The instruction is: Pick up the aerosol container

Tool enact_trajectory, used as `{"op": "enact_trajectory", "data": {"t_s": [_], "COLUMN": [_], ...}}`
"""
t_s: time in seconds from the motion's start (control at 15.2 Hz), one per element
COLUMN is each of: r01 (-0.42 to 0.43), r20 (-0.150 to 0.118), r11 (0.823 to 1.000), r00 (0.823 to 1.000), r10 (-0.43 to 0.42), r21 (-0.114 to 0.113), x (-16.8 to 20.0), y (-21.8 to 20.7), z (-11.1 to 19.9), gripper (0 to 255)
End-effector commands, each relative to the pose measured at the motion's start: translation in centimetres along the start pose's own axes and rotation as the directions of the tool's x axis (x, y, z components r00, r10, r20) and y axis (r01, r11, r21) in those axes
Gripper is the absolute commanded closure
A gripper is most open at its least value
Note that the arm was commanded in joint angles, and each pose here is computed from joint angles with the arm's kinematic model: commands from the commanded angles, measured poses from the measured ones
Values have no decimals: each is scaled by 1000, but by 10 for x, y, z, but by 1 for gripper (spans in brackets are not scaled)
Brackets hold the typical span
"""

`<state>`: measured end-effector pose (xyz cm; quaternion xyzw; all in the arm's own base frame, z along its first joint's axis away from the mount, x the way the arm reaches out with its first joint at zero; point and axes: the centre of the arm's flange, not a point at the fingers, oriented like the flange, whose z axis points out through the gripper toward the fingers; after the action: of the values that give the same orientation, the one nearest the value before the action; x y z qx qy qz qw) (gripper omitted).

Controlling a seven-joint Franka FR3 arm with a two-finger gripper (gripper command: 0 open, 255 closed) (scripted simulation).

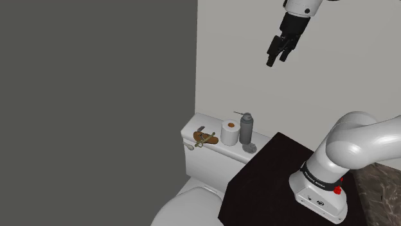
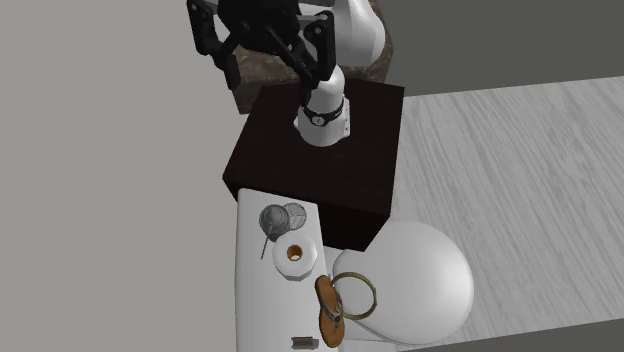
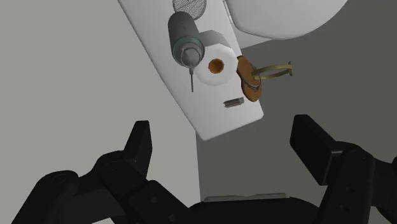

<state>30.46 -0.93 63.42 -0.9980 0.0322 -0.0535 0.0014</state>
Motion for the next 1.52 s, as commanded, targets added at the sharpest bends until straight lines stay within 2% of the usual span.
{"op": "enact_trajectory", "data": {"t_s": [0.0, 0.73, 1.45], "r01": [0, 69, 137], "r20": [0, 80, 159], "r11": [1000, 998, 991], "r00": [1000, 994, 978], "r10": [0, -68, -136], "r21": [0, 0, 6], "x": [0, 52, 92], "y": [0, 7, 11], "z": [0, 140, 284], "gripper": [0, 0, 0]}}
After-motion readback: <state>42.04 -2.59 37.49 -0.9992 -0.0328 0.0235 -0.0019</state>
